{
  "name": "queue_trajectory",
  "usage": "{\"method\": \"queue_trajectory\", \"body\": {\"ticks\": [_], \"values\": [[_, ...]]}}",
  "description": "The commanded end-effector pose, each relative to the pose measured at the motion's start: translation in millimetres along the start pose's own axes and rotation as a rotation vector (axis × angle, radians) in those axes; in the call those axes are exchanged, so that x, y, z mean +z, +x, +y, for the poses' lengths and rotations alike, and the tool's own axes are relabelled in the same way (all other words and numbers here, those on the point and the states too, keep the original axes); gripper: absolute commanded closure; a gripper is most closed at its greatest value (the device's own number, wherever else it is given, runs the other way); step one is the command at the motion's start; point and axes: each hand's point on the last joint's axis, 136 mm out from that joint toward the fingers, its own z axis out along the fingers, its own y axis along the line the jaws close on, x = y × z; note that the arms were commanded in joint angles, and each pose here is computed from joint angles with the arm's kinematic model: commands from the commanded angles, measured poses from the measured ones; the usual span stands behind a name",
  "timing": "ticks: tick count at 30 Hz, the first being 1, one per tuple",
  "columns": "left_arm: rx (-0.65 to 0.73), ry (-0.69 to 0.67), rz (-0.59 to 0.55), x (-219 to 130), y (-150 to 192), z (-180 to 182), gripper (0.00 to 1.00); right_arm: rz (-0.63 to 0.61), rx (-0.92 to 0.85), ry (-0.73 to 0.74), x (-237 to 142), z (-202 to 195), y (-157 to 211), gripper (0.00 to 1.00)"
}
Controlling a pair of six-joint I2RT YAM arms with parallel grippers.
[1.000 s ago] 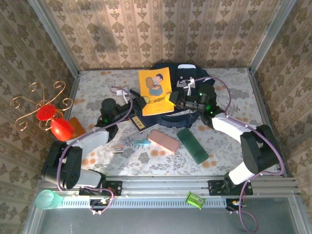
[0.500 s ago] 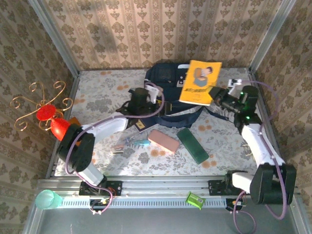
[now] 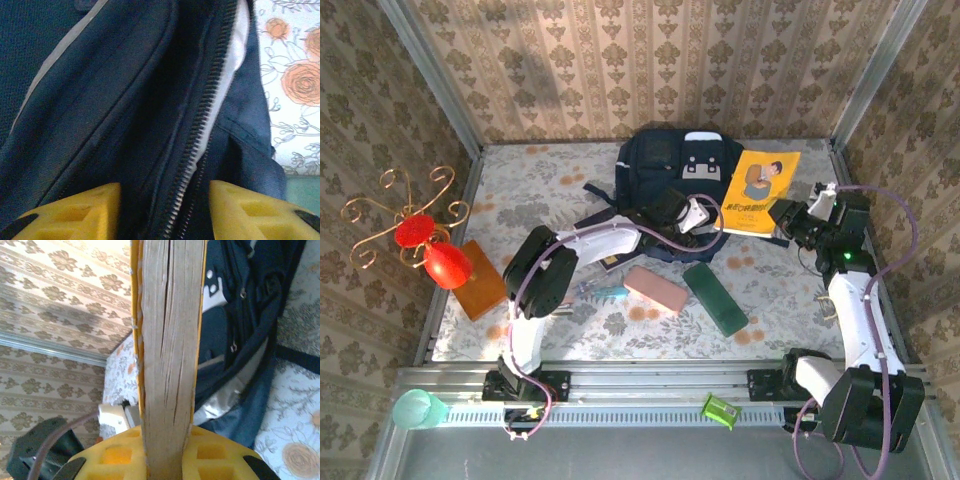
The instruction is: Pack books, pencil case, and school supplies into a backpack
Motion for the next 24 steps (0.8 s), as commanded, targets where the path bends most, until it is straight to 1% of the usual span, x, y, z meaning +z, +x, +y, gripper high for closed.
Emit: {"method": "queue_trajectory", "body": {"ticks": [1, 3, 5, 10, 12, 15, 19, 21, 22, 24], "values": [[0.026, -0.006, 0.012, -6.5, -6.0, 5.4, 0.57, -0.004, -0.066, -0.042, -4.7, 11.6, 2.7, 1.0], [0.019, 0.021, -0.005, -7.3, -10.1, 2.7, 0.6, 0.01, -0.067, -0.029, -4.6, 6.5, 8.2, 1.0], [0.003, 0.049, -0.018, -7.6, -12.5, 1.9, 0.65, 0.017, -0.066, -0.017, -4.9, 1.8, 12.7, 1.0], [-0.036, 0.098, -0.042, -8.5, -17.9, 3.1, 0.66, 0.026, -0.061, -0.005, -5.1, -3.6, 18.2, 1.0], [-0.04, 0.113, -0.047, -8.2, -19.8, 2.9, 0.68, 0.03, -0.058, -0.001, -4.7, -4.5, 19.1, 1.0], [-0.052, 0.136, -0.058, -8.3, -22.7, 2.9, 0.76, 0.044, -0.06, 0.012, -4.2, -7.4, 23.5, 1.0], [-0.066, 0.158, -0.065, -7.9, -27.0, 4.7, 0.93, 0.075, -0.054, 0.028, -4.0, -12.3, 34.4, 1.0], [-0.063, 0.162, -0.064, -7.5, -27.2, 5.8, 0.98, 0.09, -0.046, 0.03, -5.0, -14.1, 40.4, 1.0], [-0.059, 0.161, -0.061, -7.2, -26.5, 6.6, 1.0, 0.095, -0.042, 0.029, -5.9, -14.4, 42.9, 1.0], [-0.054, 0.167, -0.062, -8.9, -26.7, 7.8, 1.0, 0.102, -0.032, 0.022, -8.0, -13.7, 46.8, 1.0]]}}
